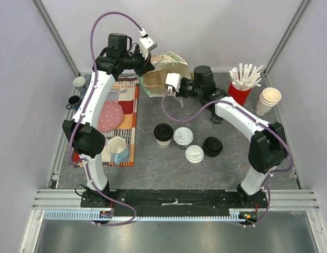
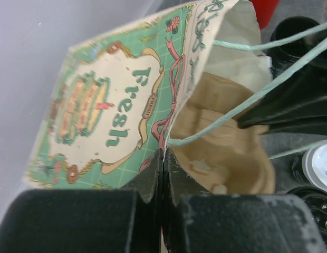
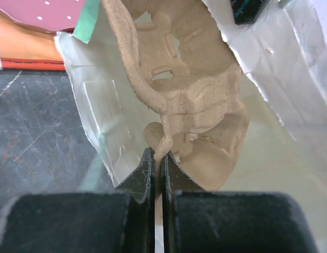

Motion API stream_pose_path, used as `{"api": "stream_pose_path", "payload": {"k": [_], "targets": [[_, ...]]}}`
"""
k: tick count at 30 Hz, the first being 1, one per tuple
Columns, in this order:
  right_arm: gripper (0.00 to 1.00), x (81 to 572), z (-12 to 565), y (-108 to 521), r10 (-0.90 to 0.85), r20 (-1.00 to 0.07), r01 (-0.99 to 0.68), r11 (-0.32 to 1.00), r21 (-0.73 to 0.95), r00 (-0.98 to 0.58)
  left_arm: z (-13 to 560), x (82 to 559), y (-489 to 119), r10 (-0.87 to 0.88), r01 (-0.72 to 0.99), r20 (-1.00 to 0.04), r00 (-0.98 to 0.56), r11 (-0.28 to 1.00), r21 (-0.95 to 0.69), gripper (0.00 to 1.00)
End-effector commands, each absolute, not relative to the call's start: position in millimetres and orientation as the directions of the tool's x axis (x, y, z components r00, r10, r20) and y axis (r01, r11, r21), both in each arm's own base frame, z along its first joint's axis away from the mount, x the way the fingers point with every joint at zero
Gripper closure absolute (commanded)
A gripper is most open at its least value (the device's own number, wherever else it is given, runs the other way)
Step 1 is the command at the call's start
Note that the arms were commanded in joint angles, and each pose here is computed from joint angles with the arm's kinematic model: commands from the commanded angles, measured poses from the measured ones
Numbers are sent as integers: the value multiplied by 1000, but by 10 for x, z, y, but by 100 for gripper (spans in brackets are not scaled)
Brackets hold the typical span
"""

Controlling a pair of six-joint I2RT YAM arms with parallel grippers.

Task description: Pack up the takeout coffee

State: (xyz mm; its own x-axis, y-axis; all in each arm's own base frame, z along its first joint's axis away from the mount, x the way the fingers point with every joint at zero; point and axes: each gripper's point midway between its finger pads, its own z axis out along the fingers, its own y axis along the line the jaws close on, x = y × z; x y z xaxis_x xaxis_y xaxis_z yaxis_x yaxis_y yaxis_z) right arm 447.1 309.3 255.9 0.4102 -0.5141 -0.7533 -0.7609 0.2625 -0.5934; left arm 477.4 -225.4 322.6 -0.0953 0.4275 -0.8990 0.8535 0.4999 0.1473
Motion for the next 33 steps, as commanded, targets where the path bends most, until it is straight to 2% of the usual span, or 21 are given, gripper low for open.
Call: {"api": "stream_pose_path", "payload": {"k": [1,6,16,23,27,30,33], "targets": [[100,4147,3280,3060,-402,-749,-706,283,-649,528,3422,4880,-2165,389,790,-915,-106,592,161,98],[100,4031,3254,2925,-436,-745,-711,280,-645,504,3433,4965,-2103,390,756,-914,-113,630,175,98],[100,3800,3726,2751,-368,-755,-673,348,-653,543,3410,4963,-2080,404,751,-908,-111,633,190,98],[100,3856,3589,2601,-421,-747,-666,353,-657,514,3458,4958,-2073,417,755,-905,-81,619,217,98],[100,3798,3875,2724,-281,-779,-667,405,-626,561,3445,4880,-2164,398,787,-913,-87,590,182,98],[100,3773,4240,2769,-167,-758,-626,469,-624,631,3464,4786,-2246,360,818,-927,-106,561,124,98],[100,3760,4424,2732,-131,-742,-596,512,-618,658,3462,4729,-2264,303,830,-937,-174,557,26,98]]}}
